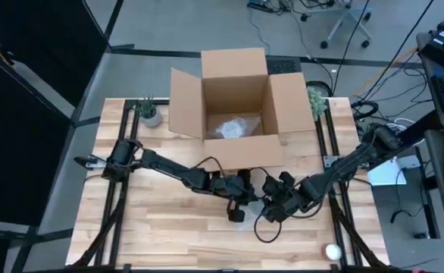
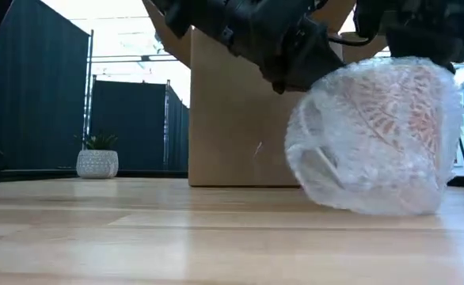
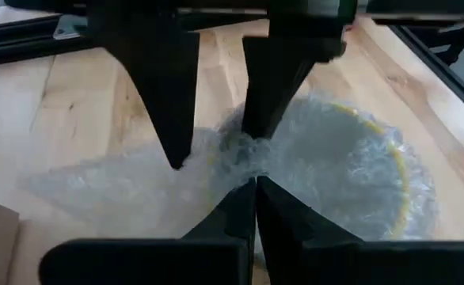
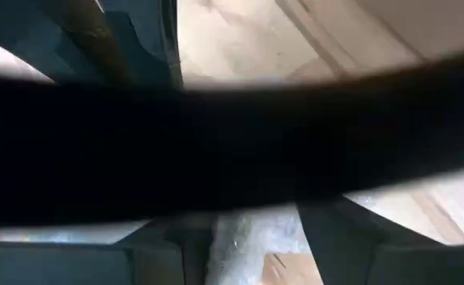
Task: Wrap mug
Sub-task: Wrap the orange mug with the bubble wrap, then put the wrapped orange mug into the cardboard box
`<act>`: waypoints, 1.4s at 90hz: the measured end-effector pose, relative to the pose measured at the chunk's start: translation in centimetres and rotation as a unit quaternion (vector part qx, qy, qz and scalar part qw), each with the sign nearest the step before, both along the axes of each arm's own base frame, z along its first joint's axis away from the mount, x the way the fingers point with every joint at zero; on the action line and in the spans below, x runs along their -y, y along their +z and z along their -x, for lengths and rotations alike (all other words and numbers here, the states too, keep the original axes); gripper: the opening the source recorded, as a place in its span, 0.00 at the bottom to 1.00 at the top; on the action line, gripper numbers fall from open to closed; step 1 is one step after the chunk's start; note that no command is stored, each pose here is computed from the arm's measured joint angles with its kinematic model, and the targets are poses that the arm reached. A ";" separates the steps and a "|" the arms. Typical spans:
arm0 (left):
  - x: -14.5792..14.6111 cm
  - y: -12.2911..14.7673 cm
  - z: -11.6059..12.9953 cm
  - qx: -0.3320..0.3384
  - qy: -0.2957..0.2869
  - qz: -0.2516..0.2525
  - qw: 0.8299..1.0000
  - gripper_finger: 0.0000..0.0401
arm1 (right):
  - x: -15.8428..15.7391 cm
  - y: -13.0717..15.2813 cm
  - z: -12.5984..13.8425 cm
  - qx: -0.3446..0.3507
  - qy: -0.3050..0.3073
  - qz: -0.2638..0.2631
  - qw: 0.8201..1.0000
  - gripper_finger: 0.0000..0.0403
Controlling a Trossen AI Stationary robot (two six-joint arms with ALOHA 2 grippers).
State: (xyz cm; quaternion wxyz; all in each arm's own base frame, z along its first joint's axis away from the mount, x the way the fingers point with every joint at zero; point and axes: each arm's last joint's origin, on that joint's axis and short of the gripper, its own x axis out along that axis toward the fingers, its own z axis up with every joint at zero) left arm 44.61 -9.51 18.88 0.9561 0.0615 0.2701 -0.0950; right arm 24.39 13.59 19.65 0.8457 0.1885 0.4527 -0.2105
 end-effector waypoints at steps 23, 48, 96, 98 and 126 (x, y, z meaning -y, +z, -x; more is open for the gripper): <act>0.8 3.2 0.3 0.045 -0.010 0.009 0.999 0.00 | -0.1 -0.1 -0.1 0.002 0.007 -0.003 1.000 0.40; 0.3 0.3 -0.3 0.000 -0.003 0.000 1.000 0.00 | -0.1 -0.2 -0.1 0.001 0.008 -0.005 1.000 0.40; 0.4 -2.4 -1.1 -0.012 -0.011 0.004 1.000 0.00 | -0.1 5.4 0.2 -0.028 0.039 0.033 0.998 0.40; 0.4 -2.4 -1.1 -0.012 -0.011 0.004 1.000 0.00 | -0.1 5.4 0.2 -0.024 0.034 0.036 0.998 0.40; 0.4 -2.4 -1.1 -0.011 -0.014 0.006 1.000 0.00 | -0.3 0.8 -0.2 -0.023 0.005 0.009 1.000 0.40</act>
